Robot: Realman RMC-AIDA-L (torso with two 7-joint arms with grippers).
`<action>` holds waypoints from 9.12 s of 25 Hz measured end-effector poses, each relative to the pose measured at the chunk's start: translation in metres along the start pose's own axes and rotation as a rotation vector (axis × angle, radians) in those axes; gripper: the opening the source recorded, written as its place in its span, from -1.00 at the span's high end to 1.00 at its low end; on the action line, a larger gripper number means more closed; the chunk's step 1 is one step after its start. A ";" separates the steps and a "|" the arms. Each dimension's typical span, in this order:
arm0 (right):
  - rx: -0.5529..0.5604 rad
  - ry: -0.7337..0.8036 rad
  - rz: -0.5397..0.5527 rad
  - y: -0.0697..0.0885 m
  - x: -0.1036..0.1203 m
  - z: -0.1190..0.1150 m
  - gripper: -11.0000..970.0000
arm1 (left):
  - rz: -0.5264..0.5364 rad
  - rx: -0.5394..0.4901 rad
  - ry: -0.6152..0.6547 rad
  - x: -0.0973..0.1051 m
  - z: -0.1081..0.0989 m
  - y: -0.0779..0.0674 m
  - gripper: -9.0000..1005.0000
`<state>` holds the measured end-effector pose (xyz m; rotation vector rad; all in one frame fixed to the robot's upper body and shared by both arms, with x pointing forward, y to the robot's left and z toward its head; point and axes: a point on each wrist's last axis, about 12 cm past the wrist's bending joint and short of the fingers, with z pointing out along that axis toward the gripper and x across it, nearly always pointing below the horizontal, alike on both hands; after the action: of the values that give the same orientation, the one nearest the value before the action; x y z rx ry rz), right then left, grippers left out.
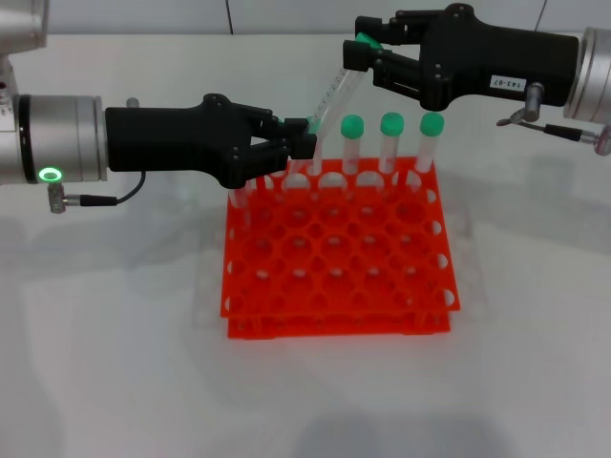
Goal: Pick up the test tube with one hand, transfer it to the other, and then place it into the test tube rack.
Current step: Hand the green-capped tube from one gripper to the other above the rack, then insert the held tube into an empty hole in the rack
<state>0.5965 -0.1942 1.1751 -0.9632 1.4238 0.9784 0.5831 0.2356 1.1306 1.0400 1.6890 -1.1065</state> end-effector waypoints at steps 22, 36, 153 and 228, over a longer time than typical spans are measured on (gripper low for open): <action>-0.007 -0.004 0.000 0.001 -0.001 0.001 0.40 | -0.005 -0.002 -0.029 0.002 0.002 -0.002 0.90; -0.004 -0.013 0.001 0.001 -0.001 -0.001 0.40 | -0.053 -0.046 -0.061 0.004 -0.013 -0.002 -0.39; 0.052 0.114 -0.268 0.020 0.026 0.052 0.40 | -0.108 -0.209 0.296 0.040 -0.146 -0.049 -0.77; 0.075 0.129 -0.257 0.025 0.032 0.067 0.40 | -0.095 -0.188 0.289 0.041 -0.144 -0.049 -0.77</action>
<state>0.5928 -0.1242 1.1403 -1.1383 1.3910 0.6791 0.4958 0.3667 1.1408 1.0453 2.0471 -0.8657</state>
